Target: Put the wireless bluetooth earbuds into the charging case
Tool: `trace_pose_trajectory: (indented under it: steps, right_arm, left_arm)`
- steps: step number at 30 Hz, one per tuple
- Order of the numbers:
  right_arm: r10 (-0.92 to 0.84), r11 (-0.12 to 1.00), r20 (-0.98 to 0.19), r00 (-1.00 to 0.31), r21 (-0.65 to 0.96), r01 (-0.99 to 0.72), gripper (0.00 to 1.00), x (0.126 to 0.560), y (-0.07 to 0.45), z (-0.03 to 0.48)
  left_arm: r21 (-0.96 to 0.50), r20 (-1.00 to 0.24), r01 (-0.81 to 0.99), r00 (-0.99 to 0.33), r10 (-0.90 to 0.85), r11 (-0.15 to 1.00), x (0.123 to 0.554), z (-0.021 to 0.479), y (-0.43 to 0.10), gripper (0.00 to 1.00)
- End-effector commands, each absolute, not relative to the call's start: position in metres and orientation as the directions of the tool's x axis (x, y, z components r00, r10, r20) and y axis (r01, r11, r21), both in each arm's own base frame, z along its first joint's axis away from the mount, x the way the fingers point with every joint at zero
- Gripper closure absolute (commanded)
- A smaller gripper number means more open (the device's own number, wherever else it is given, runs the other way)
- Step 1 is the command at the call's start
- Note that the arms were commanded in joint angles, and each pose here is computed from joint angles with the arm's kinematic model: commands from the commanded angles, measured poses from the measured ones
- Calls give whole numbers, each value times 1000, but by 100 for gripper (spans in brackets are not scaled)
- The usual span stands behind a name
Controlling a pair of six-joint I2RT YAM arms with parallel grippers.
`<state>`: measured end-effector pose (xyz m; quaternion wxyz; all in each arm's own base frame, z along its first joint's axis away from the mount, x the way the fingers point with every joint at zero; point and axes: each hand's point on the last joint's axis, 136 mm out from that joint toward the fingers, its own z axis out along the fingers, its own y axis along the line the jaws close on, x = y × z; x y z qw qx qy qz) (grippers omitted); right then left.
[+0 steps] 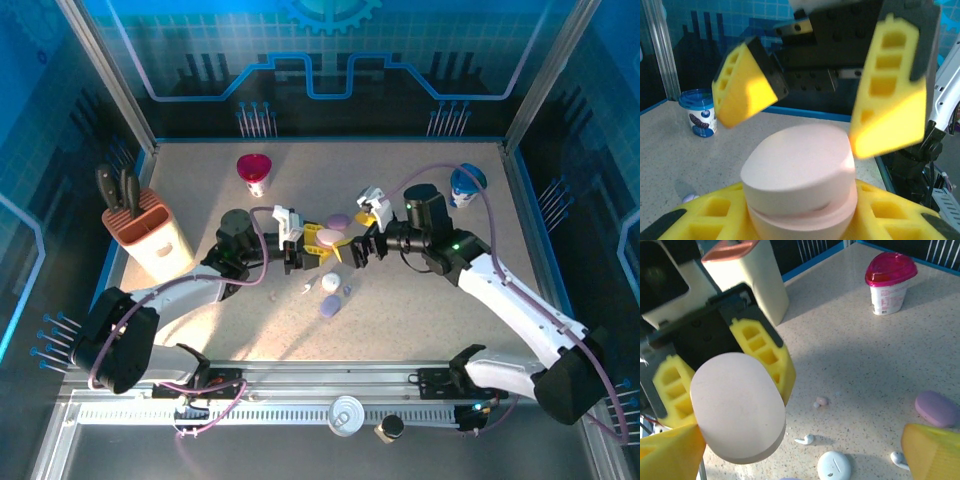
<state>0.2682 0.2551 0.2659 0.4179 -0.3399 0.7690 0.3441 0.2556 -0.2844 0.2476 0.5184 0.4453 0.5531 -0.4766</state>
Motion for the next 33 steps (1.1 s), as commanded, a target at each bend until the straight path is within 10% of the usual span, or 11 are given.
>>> trace_pose_trajectory:
  steps: [1, 19, 33]
  right_arm:
    - [-145, 584, -896, -420, 265, -767, 1, 281, 242, 283]
    - [-180, 551, -889, -420, 263, -792, 7, 285, 249, 280]
    - [-231, 380, -878, -419, 315, -870, 41, 267, 277, 282]
  left_arm:
    - [-3, -1000, 996, -2, -5, 94, 241, 251, -284, 62]
    - [-32, -999, 999, -30, -37, 43, 237, 262, -286, 61]
    - [-45, -998, 999, -44, -52, 19, 236, 267, -288, 61]
